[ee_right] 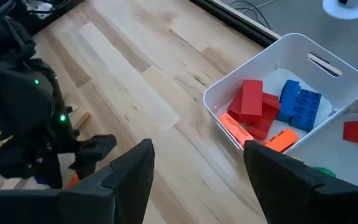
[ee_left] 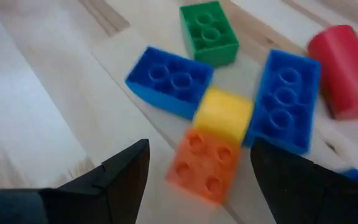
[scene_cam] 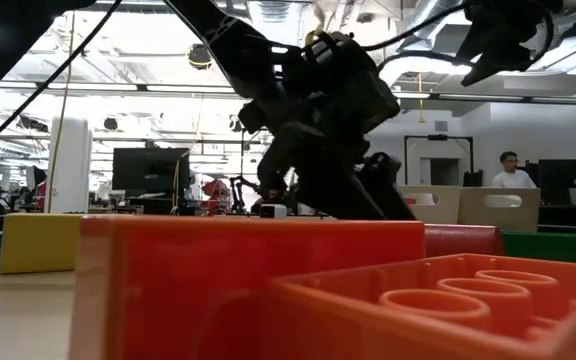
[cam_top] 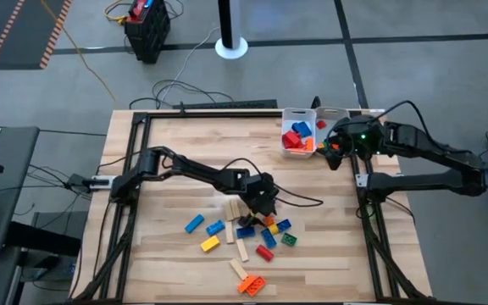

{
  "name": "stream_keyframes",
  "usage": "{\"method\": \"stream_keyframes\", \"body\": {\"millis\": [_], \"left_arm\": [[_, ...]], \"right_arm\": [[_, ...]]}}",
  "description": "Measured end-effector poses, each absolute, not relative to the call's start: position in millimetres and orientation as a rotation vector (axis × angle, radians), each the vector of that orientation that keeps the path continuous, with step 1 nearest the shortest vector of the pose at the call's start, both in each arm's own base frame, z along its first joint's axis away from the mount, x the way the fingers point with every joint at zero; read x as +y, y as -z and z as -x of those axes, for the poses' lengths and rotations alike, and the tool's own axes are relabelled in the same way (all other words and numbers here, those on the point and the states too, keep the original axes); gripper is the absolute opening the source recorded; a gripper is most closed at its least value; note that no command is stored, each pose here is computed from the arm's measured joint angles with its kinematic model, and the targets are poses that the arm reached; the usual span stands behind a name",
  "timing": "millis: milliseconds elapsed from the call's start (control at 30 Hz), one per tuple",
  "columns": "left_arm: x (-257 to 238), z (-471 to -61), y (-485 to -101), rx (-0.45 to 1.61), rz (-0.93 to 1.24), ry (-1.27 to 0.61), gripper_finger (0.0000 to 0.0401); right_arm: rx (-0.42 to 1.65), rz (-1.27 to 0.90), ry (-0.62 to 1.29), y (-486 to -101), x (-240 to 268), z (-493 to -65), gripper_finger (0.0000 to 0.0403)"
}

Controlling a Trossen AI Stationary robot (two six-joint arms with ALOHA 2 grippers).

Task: Sort blocks by size
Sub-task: Put the small orange game piece into the gray bin

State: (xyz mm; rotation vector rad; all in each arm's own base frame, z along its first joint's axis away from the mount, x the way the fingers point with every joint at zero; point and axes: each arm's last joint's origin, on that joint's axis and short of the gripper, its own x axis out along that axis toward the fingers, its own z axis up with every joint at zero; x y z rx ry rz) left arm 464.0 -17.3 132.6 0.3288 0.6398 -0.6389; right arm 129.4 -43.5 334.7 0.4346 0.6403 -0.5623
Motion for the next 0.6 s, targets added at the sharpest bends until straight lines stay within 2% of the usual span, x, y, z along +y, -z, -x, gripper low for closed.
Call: {"method": "stream_keyframes", "body": {"millis": [167, 467, 600], "left_arm": [[-17.5, -463.0, -123.6, 0.667, -0.328, 0.652, 0.0248], [-17.5, -462.7, -123.4, 0.687, -0.353, 0.616, 0.0166], [-15.8, -462.7, -126.2, 0.715, -0.294, 0.555, 0.0138]], "right_arm": [[0.638, -0.443, 0.576, -334.5, -43.7, -129.4, 0.0274], [0.637, -0.444, 0.579, -334.6, -43.8, -129.0, 0.0274], [0.672, -0.434, 0.602, -335.4, -43.4, -124.6, 0.0274]]}}
